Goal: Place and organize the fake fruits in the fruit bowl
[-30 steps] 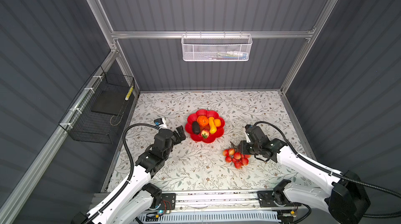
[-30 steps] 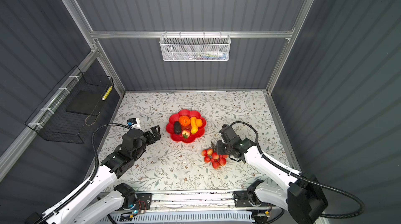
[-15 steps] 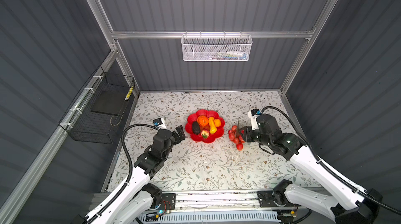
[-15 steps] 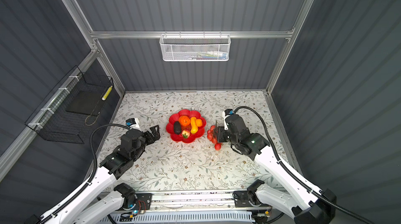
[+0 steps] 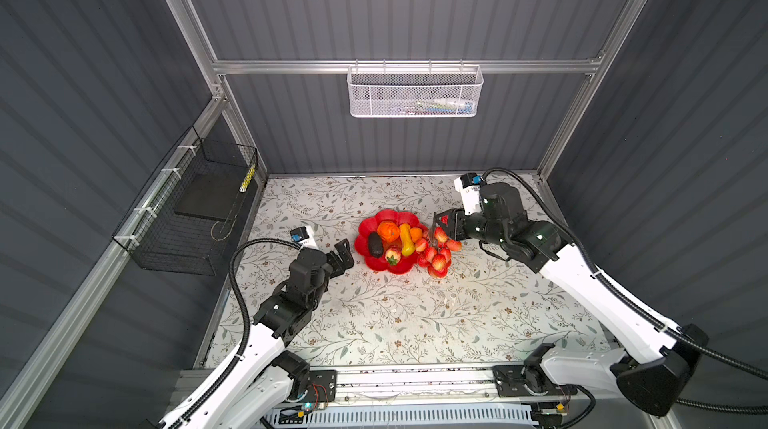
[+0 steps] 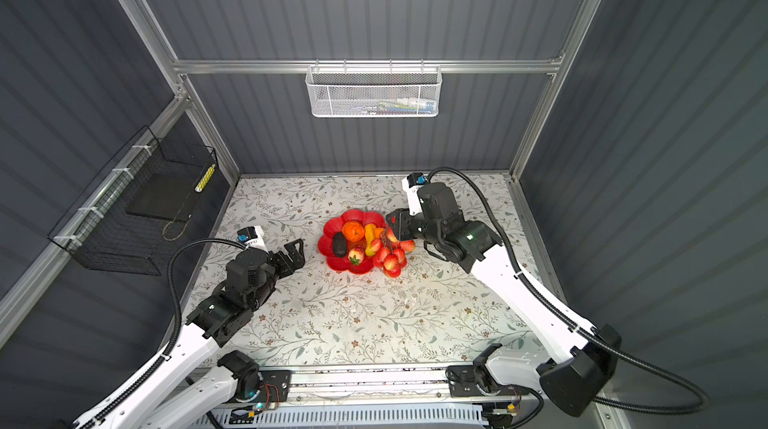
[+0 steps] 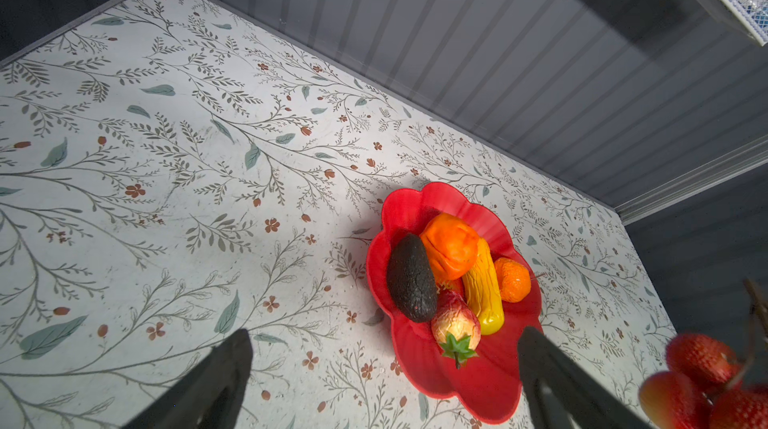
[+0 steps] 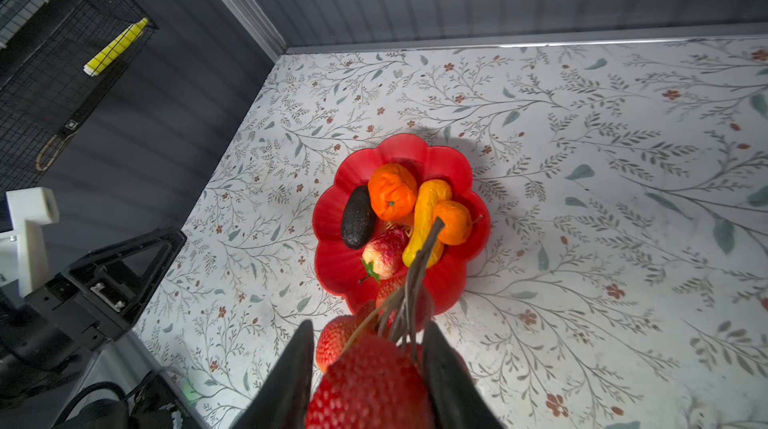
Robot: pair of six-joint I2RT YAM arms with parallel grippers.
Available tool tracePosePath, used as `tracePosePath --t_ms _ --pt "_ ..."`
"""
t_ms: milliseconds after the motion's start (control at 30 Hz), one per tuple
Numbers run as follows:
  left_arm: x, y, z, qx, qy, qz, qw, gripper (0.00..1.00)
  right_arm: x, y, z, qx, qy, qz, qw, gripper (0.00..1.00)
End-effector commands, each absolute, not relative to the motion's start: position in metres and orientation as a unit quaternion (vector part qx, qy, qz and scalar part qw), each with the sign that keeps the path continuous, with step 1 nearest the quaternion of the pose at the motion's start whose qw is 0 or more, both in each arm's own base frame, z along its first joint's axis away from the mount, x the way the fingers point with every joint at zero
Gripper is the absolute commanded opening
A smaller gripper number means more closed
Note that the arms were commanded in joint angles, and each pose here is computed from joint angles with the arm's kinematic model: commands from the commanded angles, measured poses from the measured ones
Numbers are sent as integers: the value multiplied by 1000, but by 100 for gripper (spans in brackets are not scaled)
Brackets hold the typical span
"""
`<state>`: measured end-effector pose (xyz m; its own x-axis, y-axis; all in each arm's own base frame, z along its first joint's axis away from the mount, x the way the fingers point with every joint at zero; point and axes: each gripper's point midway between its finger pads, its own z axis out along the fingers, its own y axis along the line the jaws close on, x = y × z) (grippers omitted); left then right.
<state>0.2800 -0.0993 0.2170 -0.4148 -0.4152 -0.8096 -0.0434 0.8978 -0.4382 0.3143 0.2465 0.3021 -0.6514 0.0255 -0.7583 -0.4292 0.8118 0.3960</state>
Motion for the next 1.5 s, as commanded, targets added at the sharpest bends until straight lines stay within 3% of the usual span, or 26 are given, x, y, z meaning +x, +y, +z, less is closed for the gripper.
tracePosePath --t_ms 0,333,633,967,1167,1467 --pt "276 -93 222 -136 821 -168 528 100 321 275 314 -148 844 325 400 16" --pt "272 -89 235 -127 817 -163 538 100 350 323 282 -167 848 355 356 16" --pt "272 -89 238 -125 813 -163 544 100 356 334 278 -176 850 353 348 17" --pt "274 -93 242 -115 817 -164 541 100 382 340 213 -167 879 319 312 22" --pt "273 -93 242 -114 818 -164 540 100 399 334 194 -157 889 301 307 49" --pt "279 -97 244 -99 819 -159 543 100 415 309 225 -138 879 286 357 90"
